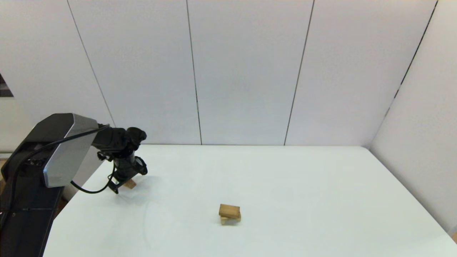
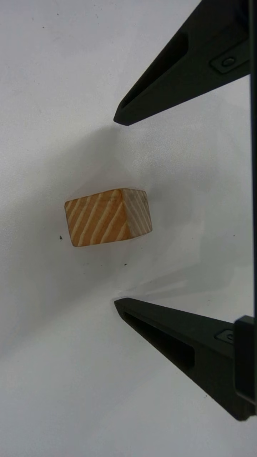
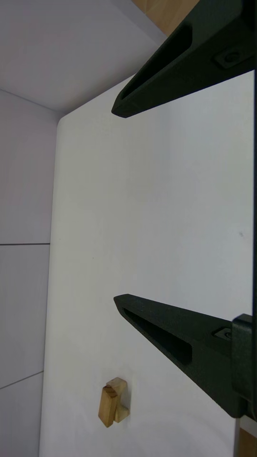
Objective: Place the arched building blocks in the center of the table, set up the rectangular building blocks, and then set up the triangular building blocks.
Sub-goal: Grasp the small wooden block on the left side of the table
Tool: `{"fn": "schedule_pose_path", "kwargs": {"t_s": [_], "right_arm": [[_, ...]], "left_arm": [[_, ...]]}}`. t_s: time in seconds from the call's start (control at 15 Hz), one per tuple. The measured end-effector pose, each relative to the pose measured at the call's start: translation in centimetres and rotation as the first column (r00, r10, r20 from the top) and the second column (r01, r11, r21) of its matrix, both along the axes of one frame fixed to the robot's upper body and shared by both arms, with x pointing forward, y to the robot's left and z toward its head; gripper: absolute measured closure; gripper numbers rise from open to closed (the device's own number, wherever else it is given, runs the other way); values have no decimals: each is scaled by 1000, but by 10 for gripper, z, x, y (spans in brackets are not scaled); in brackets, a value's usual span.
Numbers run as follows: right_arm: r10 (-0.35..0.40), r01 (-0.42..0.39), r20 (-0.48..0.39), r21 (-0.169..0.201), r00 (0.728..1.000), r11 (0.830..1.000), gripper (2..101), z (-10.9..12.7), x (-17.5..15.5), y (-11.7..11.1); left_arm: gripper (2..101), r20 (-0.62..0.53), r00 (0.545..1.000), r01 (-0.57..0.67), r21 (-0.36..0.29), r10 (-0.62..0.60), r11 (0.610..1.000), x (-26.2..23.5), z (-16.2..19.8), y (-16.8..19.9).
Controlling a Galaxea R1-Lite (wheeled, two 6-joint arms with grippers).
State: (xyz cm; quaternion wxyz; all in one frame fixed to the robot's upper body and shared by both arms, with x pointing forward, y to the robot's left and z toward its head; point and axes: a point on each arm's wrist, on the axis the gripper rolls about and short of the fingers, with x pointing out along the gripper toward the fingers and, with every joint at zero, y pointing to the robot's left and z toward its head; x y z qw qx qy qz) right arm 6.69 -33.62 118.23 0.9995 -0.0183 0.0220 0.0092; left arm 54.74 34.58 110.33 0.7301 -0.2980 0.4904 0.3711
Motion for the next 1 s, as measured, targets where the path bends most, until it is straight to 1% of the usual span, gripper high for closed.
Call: {"fn": "schedule_pose_path", "kwargs": {"t_s": [0.67,0.73,0.87,1.0], "right_arm": [[0,0,0,1,1000,1000,46,0,0,0],[0,0,0,1,1000,1000,46,0,0,0],[0,0,0,0,1000,1000,45,0,0,0],[0,0,0,1,1000,1000,44,0,0,0]], "left_arm": [[54,2,1000,-8,4,8,1000,1,-1,3],[107,2,1000,-7,4,7,1000,1,-1,3],[305,3,1000,-7,4,7,1000,2,-1,3],[460,2,1000,-10,13,10,1000,2,-2,3]]}}
